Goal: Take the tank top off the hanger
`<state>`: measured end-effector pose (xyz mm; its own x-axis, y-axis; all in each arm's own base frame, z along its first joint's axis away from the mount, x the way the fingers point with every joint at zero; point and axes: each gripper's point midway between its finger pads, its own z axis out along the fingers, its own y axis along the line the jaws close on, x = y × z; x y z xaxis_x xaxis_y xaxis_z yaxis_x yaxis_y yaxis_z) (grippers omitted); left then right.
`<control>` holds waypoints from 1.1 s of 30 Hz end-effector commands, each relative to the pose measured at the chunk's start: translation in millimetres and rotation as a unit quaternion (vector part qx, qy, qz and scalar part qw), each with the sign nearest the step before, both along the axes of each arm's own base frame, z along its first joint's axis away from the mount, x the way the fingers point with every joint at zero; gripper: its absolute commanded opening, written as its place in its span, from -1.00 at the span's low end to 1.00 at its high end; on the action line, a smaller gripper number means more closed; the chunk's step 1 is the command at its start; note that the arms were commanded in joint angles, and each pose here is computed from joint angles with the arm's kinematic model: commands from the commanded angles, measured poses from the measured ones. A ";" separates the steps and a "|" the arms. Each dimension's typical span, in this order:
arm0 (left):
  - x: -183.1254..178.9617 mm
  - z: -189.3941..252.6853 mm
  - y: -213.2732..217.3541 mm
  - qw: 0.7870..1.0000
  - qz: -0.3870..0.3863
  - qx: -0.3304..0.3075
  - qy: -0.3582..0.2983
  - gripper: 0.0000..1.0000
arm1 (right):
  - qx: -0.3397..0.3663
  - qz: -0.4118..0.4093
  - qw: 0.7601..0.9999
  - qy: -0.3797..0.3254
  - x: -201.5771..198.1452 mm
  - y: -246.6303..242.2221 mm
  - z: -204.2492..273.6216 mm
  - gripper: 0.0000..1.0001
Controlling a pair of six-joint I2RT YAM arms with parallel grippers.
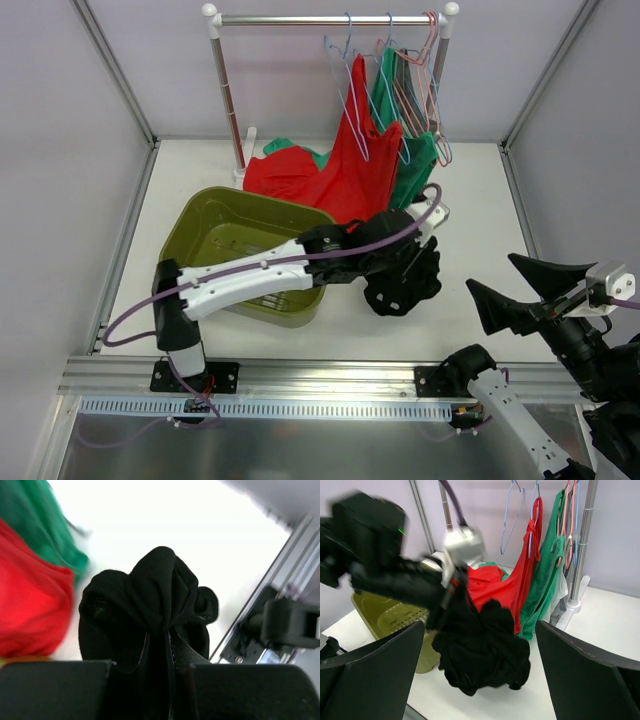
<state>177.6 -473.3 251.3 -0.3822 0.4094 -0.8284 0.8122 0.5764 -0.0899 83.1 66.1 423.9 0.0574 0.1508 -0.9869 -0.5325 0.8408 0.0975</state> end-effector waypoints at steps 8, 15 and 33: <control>48.3 190.7 84.9 0.971 0.120 -0.093 -0.185 -1.00 | 0.041 -0.035 0.998 -0.029 7.7 -9.6 22.5 0.99; 81.6 231.6 176.7 0.937 0.252 -0.100 -0.221 -1.00 | 0.040 -0.042 0.998 -0.028 10.7 -10.8 21.9 0.99; 77.5 119.9 350.1 0.878 0.454 -0.099 -0.117 -1.00 | 0.048 -0.038 0.998 -0.003 32.2 1.6 13.9 0.99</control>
